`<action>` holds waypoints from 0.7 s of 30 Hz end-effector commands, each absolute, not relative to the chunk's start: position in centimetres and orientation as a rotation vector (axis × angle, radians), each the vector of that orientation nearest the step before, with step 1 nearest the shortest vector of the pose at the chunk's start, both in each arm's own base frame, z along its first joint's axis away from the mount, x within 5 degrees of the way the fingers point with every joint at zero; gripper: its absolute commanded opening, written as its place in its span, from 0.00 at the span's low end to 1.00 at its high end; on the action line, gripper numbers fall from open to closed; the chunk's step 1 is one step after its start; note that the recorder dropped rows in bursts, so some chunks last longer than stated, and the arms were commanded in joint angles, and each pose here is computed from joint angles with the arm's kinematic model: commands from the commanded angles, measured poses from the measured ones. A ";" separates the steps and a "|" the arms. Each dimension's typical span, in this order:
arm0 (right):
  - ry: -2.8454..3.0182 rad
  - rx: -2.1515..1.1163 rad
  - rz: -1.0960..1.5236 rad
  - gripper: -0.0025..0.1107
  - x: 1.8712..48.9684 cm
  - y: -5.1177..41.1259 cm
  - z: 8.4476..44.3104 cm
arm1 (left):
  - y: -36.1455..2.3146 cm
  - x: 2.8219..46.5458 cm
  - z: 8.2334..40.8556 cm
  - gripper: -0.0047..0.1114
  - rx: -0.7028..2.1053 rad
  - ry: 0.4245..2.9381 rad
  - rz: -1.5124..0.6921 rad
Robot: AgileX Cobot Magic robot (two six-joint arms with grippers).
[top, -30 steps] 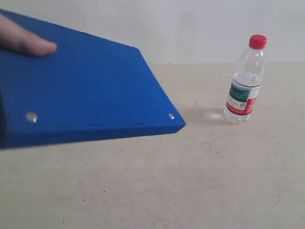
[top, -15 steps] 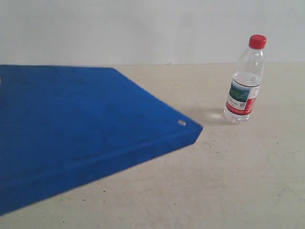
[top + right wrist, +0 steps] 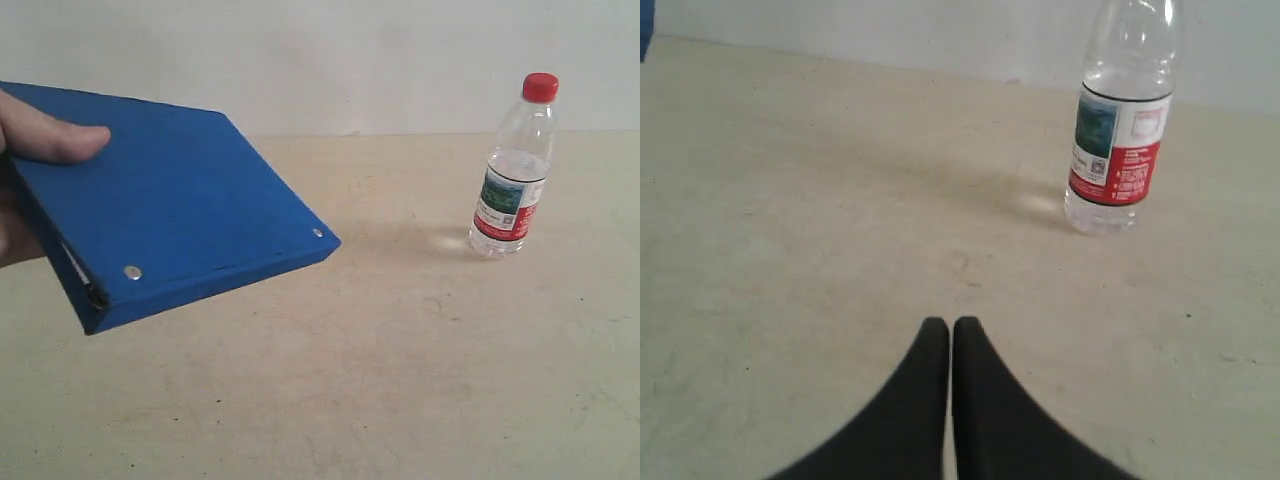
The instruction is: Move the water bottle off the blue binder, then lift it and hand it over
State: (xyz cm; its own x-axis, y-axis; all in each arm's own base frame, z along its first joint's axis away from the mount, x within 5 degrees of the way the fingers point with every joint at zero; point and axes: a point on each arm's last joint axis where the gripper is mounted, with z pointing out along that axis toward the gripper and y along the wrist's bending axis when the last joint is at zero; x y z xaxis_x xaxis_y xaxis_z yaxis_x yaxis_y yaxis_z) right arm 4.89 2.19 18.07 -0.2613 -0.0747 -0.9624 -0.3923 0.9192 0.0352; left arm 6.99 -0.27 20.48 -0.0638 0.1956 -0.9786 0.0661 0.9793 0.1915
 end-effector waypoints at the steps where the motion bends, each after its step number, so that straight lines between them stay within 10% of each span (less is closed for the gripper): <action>1: 1.852 -0.167 0.201 0.02 5.1 1.3 18.0 | -0.2 7.0 20.3 0.08 0.183 1.644 0.099; 21: 1.855 -0.015 0.105 0.02 5.3 0.5 18.0 | -0.2 7.0 20.3 0.08 0.183 1.644 0.099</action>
State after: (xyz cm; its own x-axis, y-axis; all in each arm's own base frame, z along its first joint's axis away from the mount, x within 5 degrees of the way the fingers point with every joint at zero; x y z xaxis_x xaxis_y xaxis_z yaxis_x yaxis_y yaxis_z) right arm 5.28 0.51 17.88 -0.2939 0.0410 -0.9550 -0.0625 0.9961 0.0620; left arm 6.99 -0.25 20.48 -0.0645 0.1957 -0.9785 0.0643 0.9794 0.1916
